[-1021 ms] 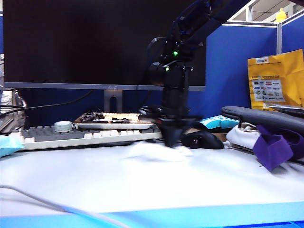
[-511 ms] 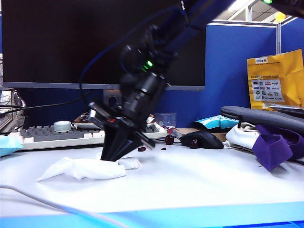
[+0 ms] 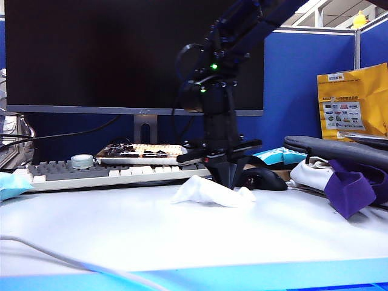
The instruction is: Use the wet wipes on the table to wipe the cherry juice off the table, then put the wipes back on the table.
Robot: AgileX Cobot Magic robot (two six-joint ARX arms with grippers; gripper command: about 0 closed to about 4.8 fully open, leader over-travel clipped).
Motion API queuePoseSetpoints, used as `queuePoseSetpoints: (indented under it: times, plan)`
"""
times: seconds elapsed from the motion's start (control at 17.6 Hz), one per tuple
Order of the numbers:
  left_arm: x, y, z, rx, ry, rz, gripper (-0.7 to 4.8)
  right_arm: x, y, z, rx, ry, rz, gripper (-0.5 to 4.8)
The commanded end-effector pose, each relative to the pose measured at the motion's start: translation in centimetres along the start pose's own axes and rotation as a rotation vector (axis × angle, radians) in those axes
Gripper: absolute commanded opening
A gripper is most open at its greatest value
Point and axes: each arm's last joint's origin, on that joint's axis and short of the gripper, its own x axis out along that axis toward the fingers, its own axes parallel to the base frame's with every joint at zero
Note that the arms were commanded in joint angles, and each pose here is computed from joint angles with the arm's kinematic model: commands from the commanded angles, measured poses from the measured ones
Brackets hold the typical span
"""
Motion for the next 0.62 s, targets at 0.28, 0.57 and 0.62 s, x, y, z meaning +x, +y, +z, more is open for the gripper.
queuePoseSetpoints:
  times: [0.28,0.57,0.62]
  plan:
    - [0.0,0.0,-0.3,0.000,0.013,-0.002,-0.04,2.6,3.2,1.7,-0.112,-0.153,0.463,-0.06]
    - [0.0,0.0,-0.3,0.000,0.013,-0.002,-0.04,2.7,2.8,2.1,-0.032,-0.196,0.201,-0.06]
    - [0.0,0.0,-0.3,0.000,0.013,-0.002,-0.04,2.9,2.0,2.2,0.008,-0.201,0.074,-0.06]
